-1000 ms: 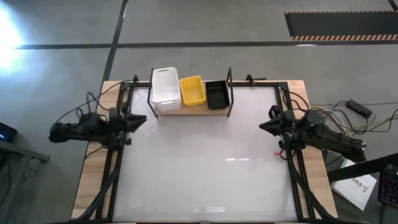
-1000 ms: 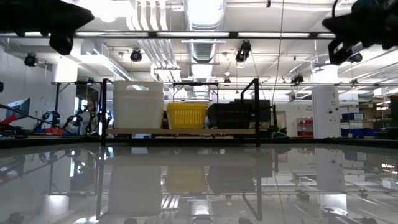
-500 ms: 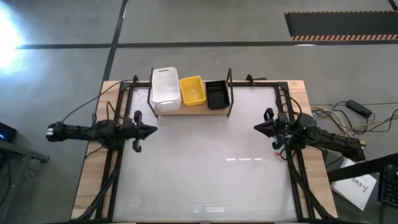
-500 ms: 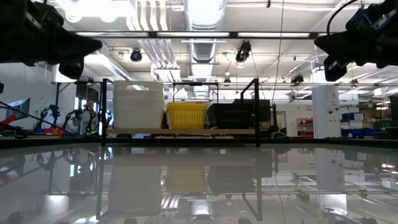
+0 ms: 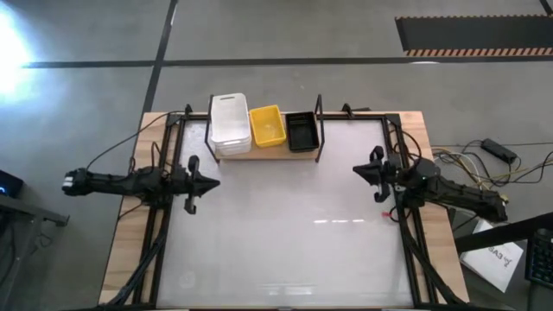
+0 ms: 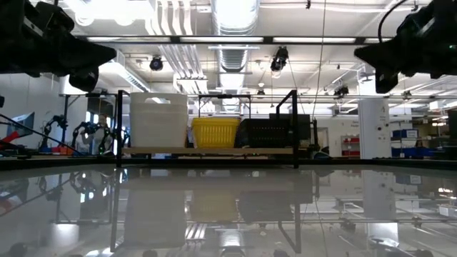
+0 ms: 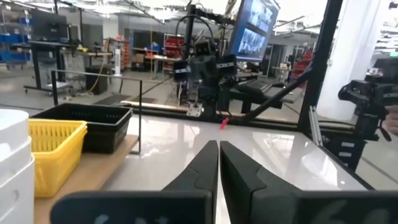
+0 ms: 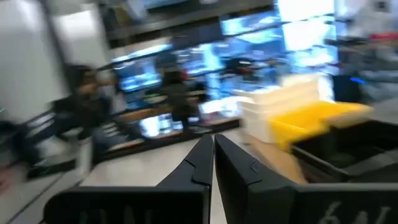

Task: Stack baskets on shelf by color
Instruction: Return to Home Position

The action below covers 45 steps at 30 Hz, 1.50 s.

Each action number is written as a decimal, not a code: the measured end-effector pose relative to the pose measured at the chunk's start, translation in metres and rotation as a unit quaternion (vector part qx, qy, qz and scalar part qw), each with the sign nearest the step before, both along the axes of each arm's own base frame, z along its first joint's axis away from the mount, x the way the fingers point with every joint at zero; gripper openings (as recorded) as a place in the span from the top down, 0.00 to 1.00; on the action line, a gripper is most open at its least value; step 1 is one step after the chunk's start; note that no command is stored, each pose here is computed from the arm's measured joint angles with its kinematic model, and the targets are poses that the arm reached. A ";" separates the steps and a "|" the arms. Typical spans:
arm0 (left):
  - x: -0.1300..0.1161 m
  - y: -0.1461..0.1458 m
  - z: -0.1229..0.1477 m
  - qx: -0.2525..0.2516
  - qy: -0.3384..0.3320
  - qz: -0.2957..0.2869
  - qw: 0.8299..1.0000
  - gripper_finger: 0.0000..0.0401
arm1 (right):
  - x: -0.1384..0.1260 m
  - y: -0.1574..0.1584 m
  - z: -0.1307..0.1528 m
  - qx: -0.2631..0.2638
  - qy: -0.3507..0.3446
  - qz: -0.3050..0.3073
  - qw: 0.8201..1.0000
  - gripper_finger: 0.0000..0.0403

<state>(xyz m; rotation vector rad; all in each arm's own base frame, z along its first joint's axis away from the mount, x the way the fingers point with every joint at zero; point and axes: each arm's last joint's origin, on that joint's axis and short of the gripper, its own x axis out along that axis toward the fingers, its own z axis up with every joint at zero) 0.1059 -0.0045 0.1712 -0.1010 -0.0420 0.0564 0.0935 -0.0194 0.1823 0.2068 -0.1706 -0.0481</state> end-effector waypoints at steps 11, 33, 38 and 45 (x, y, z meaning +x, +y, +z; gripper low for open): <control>0.003 0.000 -0.004 0.002 0.021 0.000 1.000 1.00 | 0.005 -0.003 -0.018 -0.010 0.108 -0.068 0.992 0.98; 0.005 0.000 -0.008 0.003 0.040 0.000 0.999 1.00 | 0.008 0.001 -0.020 -0.008 0.128 -0.056 0.990 0.98; 0.005 0.000 -0.008 0.003 0.041 0.000 0.999 1.00 | 0.008 0.001 -0.020 -0.008 0.128 -0.056 0.990 0.98; 0.005 0.000 -0.009 0.004 0.045 0.000 0.999 1.00 | 0.008 0.001 -0.020 -0.008 0.128 -0.056 0.990 0.98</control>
